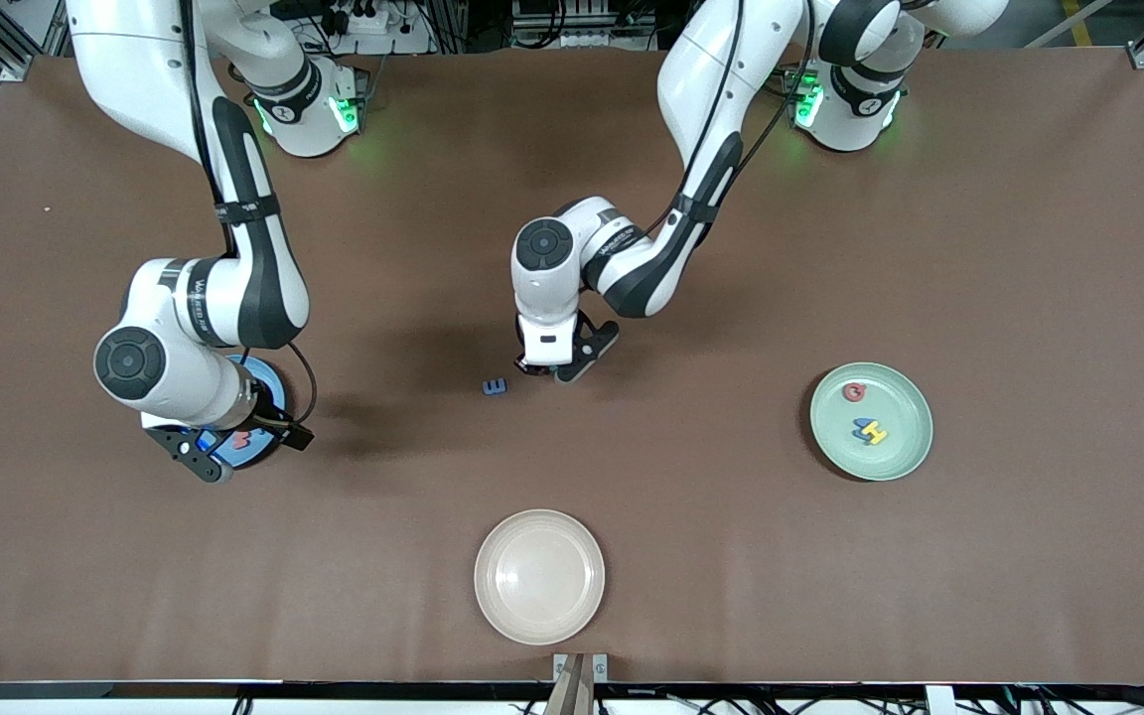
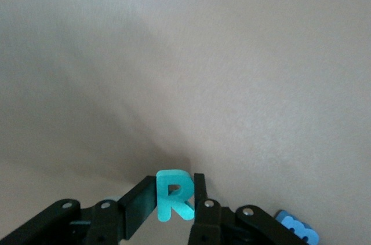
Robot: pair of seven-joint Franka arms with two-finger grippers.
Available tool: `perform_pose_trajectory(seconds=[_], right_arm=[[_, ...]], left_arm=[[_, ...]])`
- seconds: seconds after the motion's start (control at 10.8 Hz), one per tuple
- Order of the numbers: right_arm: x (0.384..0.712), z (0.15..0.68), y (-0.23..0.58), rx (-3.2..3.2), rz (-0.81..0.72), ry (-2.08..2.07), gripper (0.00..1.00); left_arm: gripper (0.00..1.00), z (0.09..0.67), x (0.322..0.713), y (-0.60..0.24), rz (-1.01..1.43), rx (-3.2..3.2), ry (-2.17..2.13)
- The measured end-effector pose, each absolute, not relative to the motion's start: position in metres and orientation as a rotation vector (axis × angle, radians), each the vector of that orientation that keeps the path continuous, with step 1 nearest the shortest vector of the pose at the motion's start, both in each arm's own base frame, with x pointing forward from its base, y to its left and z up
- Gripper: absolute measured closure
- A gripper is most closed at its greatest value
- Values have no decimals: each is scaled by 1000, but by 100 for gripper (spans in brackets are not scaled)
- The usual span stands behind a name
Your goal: Sort upper and lower case letters into plates
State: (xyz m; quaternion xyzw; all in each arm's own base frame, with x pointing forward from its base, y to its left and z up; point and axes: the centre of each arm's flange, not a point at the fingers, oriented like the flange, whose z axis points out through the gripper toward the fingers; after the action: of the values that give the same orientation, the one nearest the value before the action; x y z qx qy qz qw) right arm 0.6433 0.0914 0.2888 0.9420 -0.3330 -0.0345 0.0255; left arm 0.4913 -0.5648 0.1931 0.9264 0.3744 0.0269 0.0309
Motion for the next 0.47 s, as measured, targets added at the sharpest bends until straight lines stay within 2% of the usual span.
perform_pose_trajectory(seconds=[0.19, 0.47], right_arm=[[648, 291, 94, 2902, -119, -1153, 0], [644, 284, 125, 2808, -169, -1406, 0]], left_arm=[[68, 230, 524, -539, 91, 2903, 1039], [68, 297, 586, -457, 56, 3019, 812]])
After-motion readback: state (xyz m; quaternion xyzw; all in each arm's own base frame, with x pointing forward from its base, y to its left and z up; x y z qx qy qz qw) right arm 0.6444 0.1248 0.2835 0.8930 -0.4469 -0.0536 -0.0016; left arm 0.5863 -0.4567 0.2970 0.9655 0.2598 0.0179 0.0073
